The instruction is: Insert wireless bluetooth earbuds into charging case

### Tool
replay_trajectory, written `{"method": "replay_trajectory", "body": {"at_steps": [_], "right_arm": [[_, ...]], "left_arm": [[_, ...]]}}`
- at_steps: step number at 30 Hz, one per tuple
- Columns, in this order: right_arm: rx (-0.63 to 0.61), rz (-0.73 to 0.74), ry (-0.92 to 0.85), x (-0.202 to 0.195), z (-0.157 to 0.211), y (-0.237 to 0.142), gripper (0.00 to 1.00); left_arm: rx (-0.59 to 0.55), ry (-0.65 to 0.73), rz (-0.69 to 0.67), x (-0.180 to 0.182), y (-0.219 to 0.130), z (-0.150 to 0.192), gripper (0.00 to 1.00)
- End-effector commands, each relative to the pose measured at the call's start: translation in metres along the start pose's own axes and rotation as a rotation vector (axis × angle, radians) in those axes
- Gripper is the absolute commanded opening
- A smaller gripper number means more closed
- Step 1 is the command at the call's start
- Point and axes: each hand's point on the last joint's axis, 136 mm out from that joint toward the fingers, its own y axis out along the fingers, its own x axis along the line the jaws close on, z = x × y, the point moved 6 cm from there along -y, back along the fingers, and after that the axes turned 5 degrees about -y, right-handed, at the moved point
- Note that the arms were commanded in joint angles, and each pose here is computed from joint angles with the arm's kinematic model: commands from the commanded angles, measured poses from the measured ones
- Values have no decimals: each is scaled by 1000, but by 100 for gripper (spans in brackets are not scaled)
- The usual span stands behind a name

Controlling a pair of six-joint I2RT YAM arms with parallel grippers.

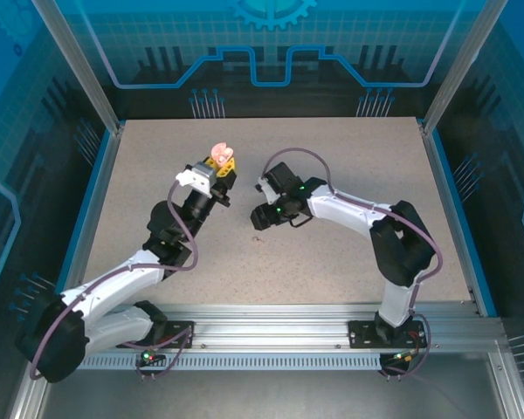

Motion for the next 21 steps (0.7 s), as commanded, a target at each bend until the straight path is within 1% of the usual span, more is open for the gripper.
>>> {"method": "replay_trajectory", "body": {"at_steps": [1, 6, 12, 16, 21], "right_arm": [[82, 13, -80, 10, 1, 8, 64], [136, 32, -138, 20, -4, 17, 63], [177, 78, -179, 25, -8, 21, 62], [207, 100, -205, 26, -8, 24, 61], [258, 95, -220, 25, -2, 33, 58]], "left_arm": [[-32, -10, -31, 8, -8, -12, 0], [-43, -10, -45, 12, -15, -16, 0], [-39, -12, -48, 14, -14, -15, 0], [-38, -15, -49, 14, -14, -15, 0], [-39, -17, -52, 15, -12, -14, 0]]}}
